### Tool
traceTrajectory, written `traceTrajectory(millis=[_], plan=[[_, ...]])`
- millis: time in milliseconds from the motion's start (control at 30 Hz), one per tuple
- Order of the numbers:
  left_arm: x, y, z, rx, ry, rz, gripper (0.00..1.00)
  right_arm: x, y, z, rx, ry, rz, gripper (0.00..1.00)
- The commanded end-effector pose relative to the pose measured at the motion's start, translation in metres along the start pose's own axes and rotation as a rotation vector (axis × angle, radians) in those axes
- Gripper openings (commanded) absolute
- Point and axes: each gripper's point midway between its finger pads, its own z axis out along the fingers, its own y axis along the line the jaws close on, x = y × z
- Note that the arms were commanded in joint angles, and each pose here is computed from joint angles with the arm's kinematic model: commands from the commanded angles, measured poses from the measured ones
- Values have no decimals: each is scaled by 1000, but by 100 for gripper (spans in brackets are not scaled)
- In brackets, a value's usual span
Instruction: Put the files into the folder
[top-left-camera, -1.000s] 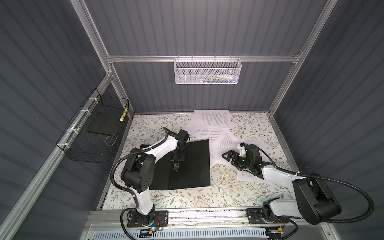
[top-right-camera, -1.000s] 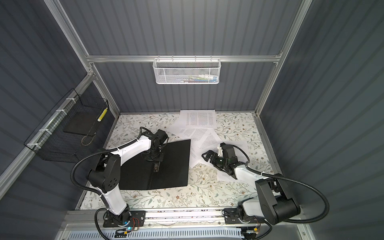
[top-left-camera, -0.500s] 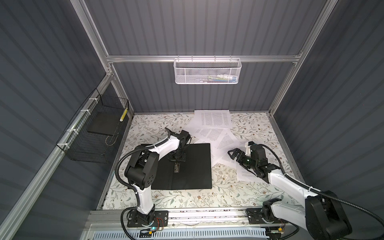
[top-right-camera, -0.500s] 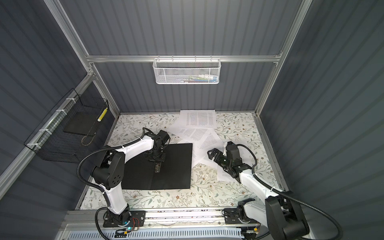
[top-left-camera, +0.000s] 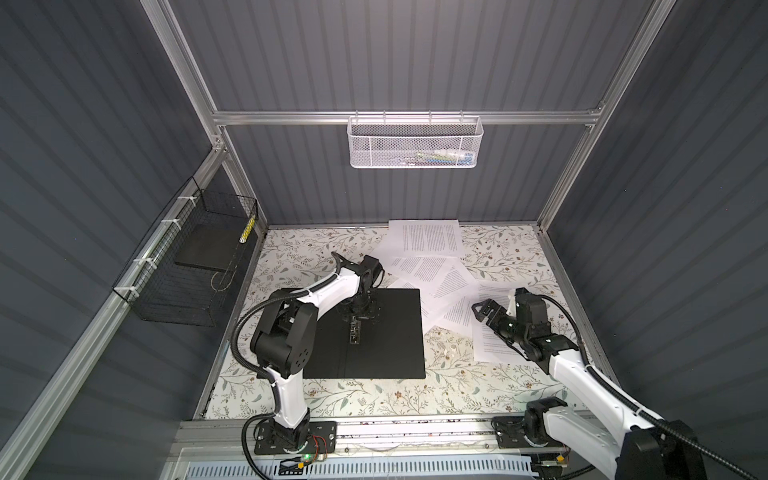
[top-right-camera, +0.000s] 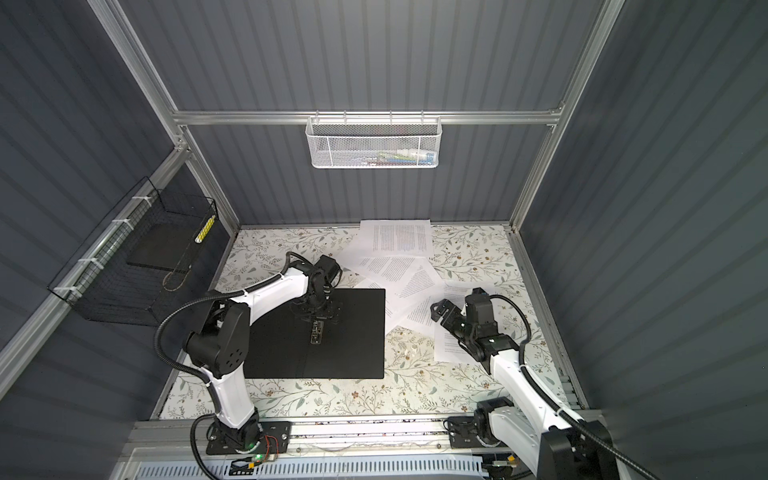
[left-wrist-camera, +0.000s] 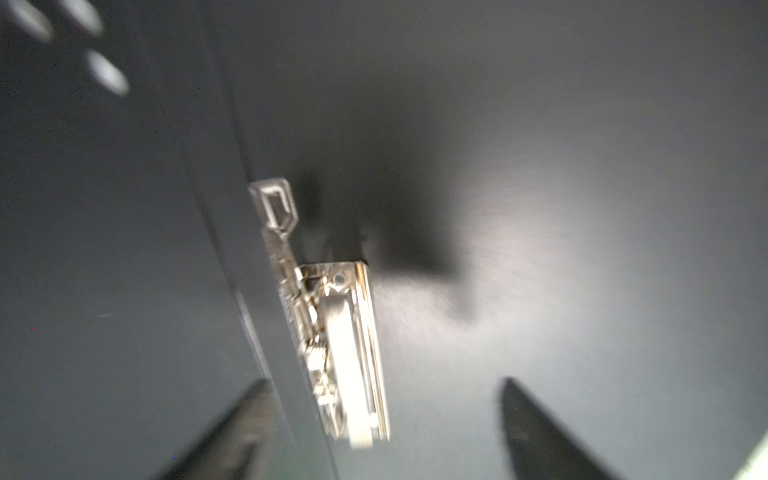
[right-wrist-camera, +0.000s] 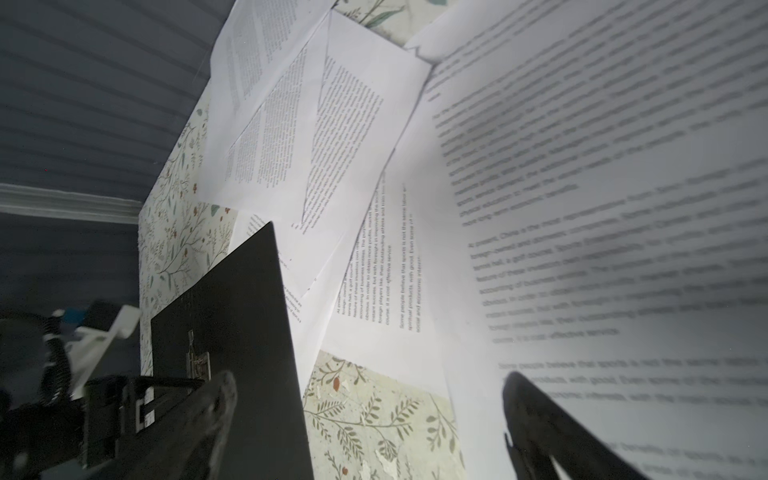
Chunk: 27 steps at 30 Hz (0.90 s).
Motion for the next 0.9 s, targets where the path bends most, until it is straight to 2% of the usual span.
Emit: traceTrajectory(millis=[0, 133, 267, 367, 533, 667, 867], plan=[[-18, -5, -66, 57, -148, 20, 100, 7, -38, -9, 146, 26, 60, 99], [-21, -12, -102, 121, -201, 52, 100, 10, -61, -15, 215, 55, 136, 99], [-24, -56, -138, 391, -281, 122, 100, 15, -69, -15, 229, 73, 176, 99], [-21, -90, -149, 586, -286, 143, 100, 20, -72, -12, 234, 91, 210, 99], [-11, -137, -137, 629, -229, 233, 100, 35, -76, 0, 255, 183, 262, 99], [-7, -175, -135, 715, -195, 266, 100, 51, -73, 10, 268, 248, 271, 99], [-8, -189, -119, 737, -135, 257, 100, 81, -65, 16, 293, 270, 306, 99]])
